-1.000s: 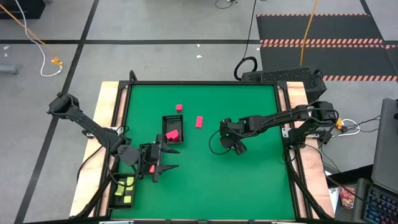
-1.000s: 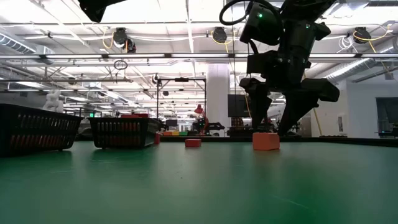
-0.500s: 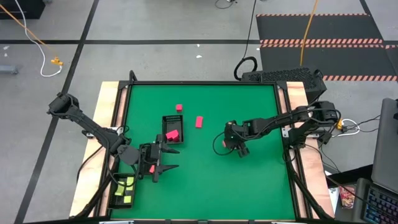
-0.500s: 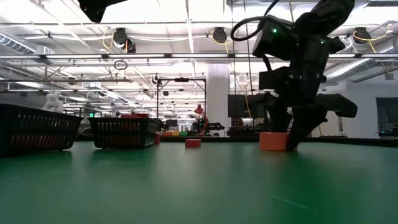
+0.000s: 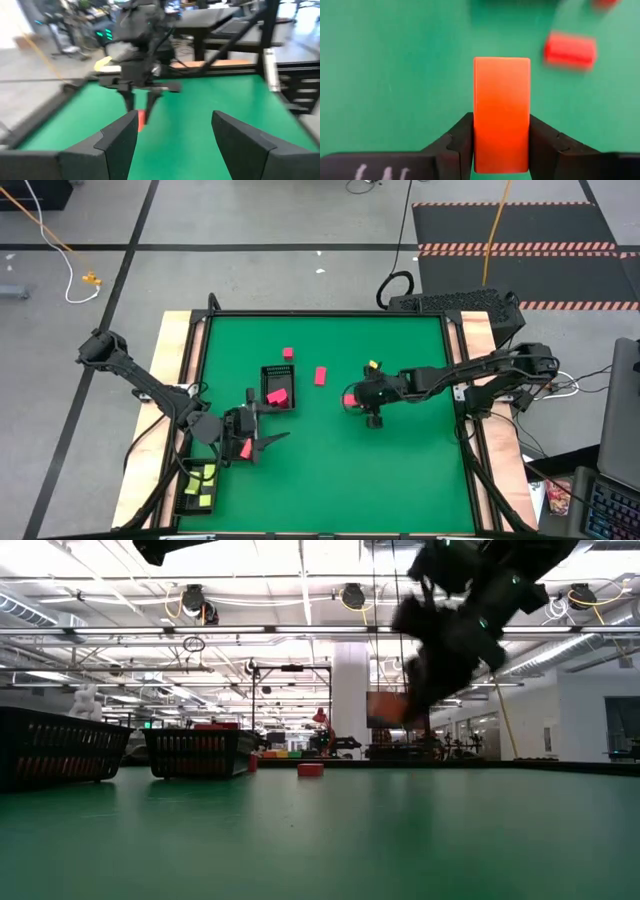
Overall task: Sort & place blocks by color
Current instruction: Put the orange block into the middle black bin
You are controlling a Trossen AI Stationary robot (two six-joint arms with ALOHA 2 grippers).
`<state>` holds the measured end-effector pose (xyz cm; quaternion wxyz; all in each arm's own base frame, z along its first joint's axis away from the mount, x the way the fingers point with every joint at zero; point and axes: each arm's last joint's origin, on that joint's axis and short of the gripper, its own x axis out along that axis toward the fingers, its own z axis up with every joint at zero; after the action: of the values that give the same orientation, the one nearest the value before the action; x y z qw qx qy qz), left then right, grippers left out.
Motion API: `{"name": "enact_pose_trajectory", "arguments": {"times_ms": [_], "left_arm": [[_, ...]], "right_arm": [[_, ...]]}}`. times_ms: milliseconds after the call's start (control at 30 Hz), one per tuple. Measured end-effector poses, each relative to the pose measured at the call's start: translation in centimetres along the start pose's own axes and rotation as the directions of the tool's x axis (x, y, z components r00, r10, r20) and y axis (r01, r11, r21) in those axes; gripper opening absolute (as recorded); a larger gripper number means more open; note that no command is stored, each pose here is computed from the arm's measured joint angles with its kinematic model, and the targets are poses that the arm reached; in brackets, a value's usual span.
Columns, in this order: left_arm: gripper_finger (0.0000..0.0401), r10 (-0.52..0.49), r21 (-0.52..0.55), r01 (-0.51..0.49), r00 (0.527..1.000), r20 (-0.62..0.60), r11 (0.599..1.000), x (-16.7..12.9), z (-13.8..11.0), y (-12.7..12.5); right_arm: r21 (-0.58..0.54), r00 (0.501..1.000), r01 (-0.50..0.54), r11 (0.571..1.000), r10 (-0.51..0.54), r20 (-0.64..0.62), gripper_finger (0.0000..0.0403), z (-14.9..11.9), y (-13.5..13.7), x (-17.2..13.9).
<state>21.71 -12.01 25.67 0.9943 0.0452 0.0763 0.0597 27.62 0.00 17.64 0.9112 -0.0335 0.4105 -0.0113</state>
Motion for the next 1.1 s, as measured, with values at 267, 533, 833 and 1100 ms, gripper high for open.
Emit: {"name": "enact_pose_trajectory", "arguments": {"times_ms": [267,533,833,1100], "left_arm": [[0.0255,0.056,0.054,-0.058,0.998,0.041,0.997,1.2,-0.4,-0.6],[0.0255,0.104,0.06,-0.112,0.987,0.124,0.992,3.7,-1.1,-1.0],[0.0255,0.061,-0.012,-0.06,0.981,0.183,0.998,5.5,-1.9,-0.9],[0.0255,0.0,0.034,-0.006,0.984,0.18,0.999,5.8,-2.3,-1.2]], "right_arm": [[-0.045,0.851,-0.081,0.996,0.093,0.517,0.0121,5.0,2.8,-1.4],[-0.111,0.689,-0.123,0.986,0.166,0.705,0.0121,6.6,5.6,-2.3],[-0.141,0.697,-0.11,0.984,0.178,0.695,0.0121,6.1,7.1,-0.9],[-0.141,0.697,-0.063,0.988,0.145,0.702,0.0121,6.2,6.8,-0.9]]}}
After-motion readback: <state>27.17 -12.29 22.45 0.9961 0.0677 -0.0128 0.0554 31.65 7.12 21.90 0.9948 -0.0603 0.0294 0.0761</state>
